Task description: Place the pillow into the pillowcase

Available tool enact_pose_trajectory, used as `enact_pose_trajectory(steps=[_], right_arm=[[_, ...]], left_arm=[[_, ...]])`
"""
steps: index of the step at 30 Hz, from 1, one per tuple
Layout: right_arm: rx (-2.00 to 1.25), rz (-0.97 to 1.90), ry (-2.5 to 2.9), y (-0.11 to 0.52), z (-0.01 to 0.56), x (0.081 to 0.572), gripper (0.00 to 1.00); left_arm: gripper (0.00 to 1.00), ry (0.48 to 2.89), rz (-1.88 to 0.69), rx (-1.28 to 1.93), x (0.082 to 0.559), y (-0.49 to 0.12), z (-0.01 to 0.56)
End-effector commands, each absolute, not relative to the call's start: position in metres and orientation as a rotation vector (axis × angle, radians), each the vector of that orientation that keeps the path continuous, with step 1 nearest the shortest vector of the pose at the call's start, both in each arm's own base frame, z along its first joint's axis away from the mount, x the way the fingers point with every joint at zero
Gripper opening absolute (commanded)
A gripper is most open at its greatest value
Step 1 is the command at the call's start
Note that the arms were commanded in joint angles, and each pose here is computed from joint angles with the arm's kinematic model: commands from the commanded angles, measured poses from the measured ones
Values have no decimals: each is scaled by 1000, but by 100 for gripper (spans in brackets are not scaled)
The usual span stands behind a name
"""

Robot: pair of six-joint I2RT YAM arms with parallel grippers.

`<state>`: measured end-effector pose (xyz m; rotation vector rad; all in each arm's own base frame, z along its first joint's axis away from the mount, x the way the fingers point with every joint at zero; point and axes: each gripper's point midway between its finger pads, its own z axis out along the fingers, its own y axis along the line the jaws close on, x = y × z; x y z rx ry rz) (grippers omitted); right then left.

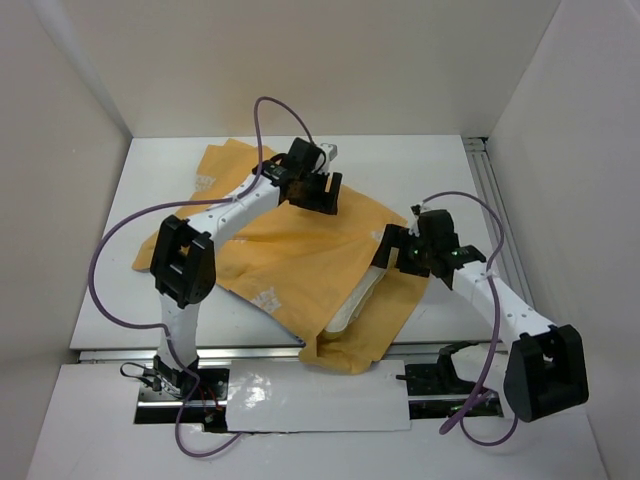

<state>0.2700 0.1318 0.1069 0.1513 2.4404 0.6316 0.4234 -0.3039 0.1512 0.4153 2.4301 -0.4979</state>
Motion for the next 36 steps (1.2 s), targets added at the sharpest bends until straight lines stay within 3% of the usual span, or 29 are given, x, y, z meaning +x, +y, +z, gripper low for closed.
enact_pose_trajectory(steps=[1,3,7,8,12,21,23,27,28,29,36], right_arm=[[187,654,2462,131,101,255,100],[189,710,2398,135,102,259,100],[74,939,2263,164,114,265,90],[72,962,2251,167,111,265,81],[-28,1025,2149,189,122,288,64],[-233,1102,2020,244,151,362,60],[-230,1095,2059,246,140,370,62],[-140,997,2167,222,132,372,76],[-103,945,2198,208,129,372,95],[-66,899,2206,198,135,370,100],[279,494,2353,103,104,319,100]], left_arm=[[82,2434,-520,441,420,-308,140],[82,2424,-524,440,416,-305,141],[84,2392,-481,427,414,-295,155],[84,2359,-461,422,415,-290,167],[86,2305,-362,351,417,-266,190],[88,2292,-394,287,400,-237,207],[90,2280,-399,285,396,-235,213],[93,2290,-374,347,383,-243,204],[93,2279,-390,373,381,-245,208],[100,2273,-404,402,375,-255,207],[100,2308,-394,609,350,-302,170]])
